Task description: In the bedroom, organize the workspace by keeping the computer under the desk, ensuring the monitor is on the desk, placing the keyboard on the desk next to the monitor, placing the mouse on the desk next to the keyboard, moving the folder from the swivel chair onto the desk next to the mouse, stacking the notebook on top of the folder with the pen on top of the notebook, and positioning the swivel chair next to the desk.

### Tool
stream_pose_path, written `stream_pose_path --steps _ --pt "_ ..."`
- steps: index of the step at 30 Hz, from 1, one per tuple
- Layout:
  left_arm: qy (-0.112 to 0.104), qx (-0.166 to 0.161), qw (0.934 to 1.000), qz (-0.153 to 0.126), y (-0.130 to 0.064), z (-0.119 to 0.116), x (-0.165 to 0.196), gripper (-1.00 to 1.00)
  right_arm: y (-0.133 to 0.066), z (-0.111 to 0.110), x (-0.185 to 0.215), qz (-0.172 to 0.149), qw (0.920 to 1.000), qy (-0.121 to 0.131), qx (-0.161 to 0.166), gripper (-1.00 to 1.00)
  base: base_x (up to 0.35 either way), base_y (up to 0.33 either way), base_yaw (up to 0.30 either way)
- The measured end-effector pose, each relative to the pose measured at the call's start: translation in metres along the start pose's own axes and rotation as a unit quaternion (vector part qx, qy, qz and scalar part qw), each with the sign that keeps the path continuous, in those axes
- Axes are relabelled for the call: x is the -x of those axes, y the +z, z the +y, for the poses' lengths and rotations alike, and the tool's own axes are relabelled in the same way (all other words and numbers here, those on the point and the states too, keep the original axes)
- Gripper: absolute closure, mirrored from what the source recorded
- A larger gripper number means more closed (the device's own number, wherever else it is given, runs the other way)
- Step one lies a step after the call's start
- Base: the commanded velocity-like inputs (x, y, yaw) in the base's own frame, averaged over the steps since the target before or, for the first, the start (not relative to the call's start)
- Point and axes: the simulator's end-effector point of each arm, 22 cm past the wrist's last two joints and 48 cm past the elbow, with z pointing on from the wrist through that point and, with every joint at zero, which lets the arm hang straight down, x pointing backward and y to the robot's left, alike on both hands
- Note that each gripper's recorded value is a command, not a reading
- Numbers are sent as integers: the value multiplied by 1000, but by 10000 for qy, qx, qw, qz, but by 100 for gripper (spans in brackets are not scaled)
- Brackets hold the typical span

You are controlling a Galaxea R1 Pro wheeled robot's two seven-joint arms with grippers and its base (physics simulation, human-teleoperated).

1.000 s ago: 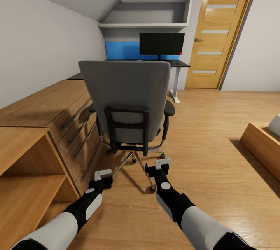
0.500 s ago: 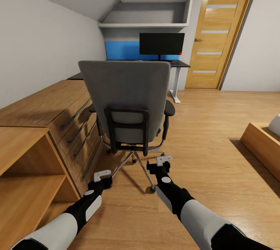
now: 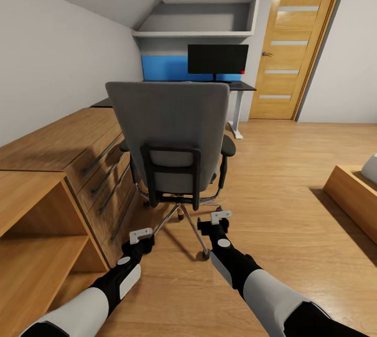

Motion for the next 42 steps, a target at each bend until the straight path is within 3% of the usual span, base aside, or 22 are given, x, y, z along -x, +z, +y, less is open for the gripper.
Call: stream_pose_path --steps 13,27,42 --pt "15 -84 10000 43 -2 -13 -3 -100 -2 28 2 -51 9980 -25 628 -100 0 0 0" --pt "40 -312 9994 112 -3 -38 9 -100 -2 31 3 -70 9976 -13 683 -100 0 0 0" --pt "138 -327 9993 111 -3 -36 9 -100 -3 31 2 -62 9976 -12 689 -100 37 0 0"
